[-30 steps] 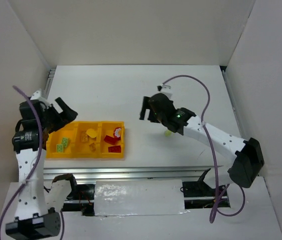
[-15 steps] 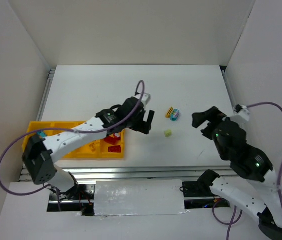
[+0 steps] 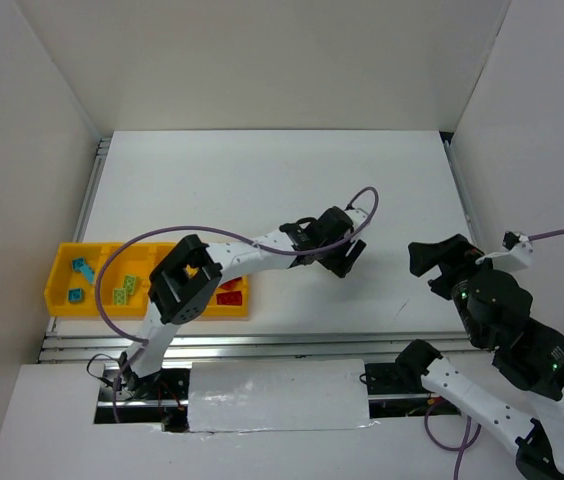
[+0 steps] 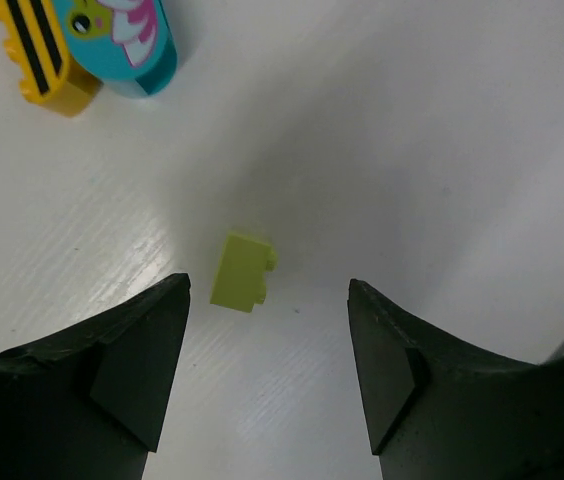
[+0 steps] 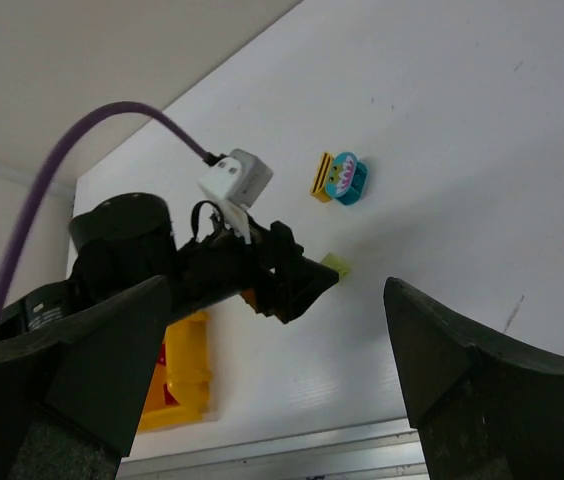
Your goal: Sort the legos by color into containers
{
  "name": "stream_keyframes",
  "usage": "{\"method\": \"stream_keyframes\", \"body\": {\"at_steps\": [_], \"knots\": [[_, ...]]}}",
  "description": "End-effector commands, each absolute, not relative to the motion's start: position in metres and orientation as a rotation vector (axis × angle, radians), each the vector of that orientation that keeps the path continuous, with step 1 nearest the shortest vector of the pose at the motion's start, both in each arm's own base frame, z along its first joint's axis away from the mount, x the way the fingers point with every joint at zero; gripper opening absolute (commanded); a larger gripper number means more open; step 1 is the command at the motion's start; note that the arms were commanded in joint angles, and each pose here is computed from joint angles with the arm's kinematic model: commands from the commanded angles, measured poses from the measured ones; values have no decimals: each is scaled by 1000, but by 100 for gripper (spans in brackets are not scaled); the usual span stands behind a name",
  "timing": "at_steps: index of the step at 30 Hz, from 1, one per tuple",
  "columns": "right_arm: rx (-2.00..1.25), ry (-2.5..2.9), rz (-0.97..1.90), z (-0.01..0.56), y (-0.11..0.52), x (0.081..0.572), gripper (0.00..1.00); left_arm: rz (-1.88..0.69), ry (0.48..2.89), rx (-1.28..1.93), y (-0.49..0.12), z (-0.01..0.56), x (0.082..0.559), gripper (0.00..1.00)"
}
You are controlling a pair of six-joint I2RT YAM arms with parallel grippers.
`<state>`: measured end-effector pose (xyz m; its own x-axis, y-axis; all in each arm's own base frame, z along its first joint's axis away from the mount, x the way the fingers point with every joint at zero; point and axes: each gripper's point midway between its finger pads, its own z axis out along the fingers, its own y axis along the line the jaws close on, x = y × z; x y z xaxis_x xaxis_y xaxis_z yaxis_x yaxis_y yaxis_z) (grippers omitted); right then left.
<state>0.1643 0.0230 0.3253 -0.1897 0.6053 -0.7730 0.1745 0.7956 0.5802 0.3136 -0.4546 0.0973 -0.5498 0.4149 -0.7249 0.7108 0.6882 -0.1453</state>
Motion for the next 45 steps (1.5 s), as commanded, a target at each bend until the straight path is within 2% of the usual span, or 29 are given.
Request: {"method": "stream_keyframes", "body": {"at_steps": [1,6,14,18,20,21,23,24,25,28,32,35,36,38,39,40,45], "knots": [[550,1783,427,315,28,163,94,-540,2216,901,-463,83,317,77],[514,1816,417,308,34,166,94,-519,2255,926,-464,56,316,75],[472,1817,453,306,42,166,94,-514,2253,933,-470,47,320,72],[462,1826,452,304,44,167,94,-515,2242,933,-472,47,322,65],[462,1824,455,305,43,166,94,-500,2250,935,-471,44,324,48],[465,1821,455,306,43,166,94,-488,2262,936,-469,42,323,32],[468,1810,453,308,40,164,94,-474,2270,920,-464,45,322,18],[471,1805,451,309,39,164,94,-470,2266,904,-462,48,323,6],[473,1800,453,310,38,164,94,-481,2245,871,-460,66,324,1],[467,1799,462,310,39,163,94,-453,2210,757,-440,107,331,0],[447,1816,473,307,45,165,94,-261,2184,392,-367,175,363,0],[423,1828,485,304,52,168,94,-122,2271,-10,-262,201,379,0],[411,1840,495,301,56,168,94,-84,2236,-254,-207,221,389,0],[399,1847,499,299,60,171,94,58,2270,-441,-139,206,368,0],[392,1854,502,297,63,172,94,68,2179,-606,-95,227,361,0],[382,1862,511,295,66,172,94,129,2194,-675,-69,210,345,0],[348,1881,531,295,80,181,94,272,2007,-1079,38,208,291,0]]}}
